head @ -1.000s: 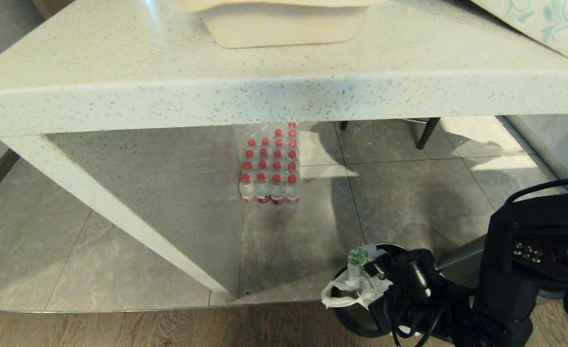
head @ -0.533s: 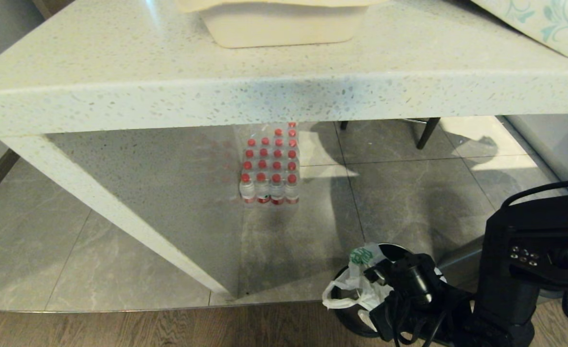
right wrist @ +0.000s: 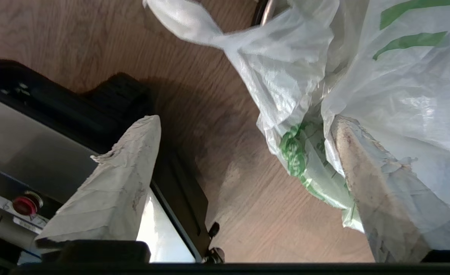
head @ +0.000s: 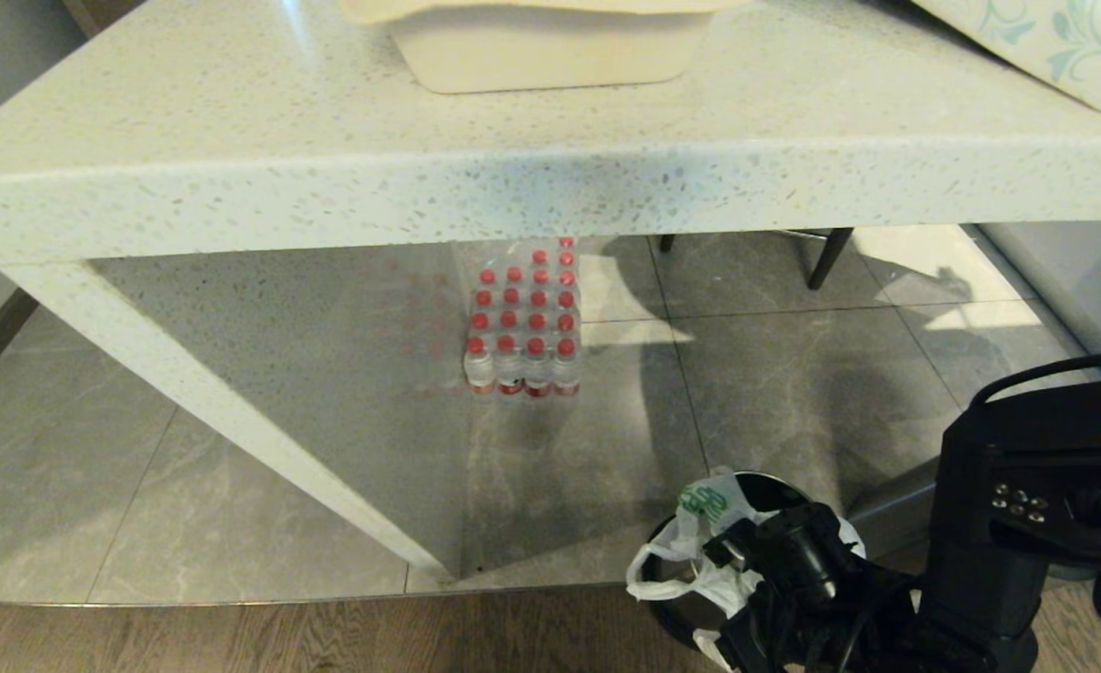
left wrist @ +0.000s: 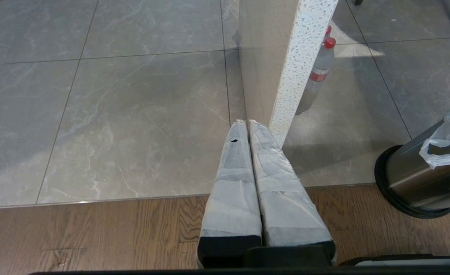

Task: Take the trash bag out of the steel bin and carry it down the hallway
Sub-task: Pick up the trash bag

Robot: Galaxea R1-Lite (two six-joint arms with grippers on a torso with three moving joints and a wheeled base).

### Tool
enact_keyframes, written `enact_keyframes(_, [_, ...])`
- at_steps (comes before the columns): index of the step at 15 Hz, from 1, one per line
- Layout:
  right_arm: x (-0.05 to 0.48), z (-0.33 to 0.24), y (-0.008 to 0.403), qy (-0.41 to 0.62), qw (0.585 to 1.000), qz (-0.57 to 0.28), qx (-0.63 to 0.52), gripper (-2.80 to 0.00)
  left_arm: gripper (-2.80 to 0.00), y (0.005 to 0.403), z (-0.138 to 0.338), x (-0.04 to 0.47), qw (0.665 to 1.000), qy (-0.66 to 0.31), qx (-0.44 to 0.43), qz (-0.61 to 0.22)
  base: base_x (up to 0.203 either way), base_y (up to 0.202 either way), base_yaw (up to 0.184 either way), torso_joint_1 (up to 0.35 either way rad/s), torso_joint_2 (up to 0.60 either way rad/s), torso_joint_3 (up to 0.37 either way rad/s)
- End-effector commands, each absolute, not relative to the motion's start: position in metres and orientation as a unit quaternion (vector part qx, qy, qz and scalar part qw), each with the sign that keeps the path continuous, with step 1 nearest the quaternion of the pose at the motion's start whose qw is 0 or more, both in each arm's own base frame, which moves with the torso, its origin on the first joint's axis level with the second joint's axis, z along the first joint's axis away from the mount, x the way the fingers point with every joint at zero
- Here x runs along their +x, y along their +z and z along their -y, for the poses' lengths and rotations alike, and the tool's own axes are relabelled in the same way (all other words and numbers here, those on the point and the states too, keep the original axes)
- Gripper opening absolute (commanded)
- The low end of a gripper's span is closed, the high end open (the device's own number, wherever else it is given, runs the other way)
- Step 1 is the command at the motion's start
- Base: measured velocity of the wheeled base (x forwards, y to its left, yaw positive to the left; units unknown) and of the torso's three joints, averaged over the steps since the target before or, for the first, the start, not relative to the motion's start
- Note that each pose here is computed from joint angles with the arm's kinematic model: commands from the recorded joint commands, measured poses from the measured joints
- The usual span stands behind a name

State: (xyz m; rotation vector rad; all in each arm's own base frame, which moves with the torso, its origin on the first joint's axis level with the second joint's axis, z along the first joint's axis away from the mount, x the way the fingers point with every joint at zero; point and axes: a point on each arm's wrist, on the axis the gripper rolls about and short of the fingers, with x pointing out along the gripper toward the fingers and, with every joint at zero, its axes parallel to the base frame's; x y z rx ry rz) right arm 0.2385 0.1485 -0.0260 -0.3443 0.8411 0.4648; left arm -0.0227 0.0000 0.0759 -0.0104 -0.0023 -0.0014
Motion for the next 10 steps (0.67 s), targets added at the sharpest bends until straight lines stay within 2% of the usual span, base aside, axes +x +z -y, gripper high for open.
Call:
enact_keyframes(1, [0.238, -0.148, -0.025, 0.223, 0.872, -0.403, -0.167, 0.00, -2.80, 0.076, 0.000, -0.023, 1.000, -0.001, -0.005, 0.002, 0.000, 0.000, 0.000, 0.000, 0.00, 0.000])
enact_keyframes(10, [0.248, -0.151, -0.046, 0.236, 0.866, -0.390, -0.203, 0.00, -2.80, 0.076, 0.000, -0.023, 1.000, -0.001, -0.005, 0.002, 0.000, 0.000, 0.000, 0.000, 0.00, 0.000])
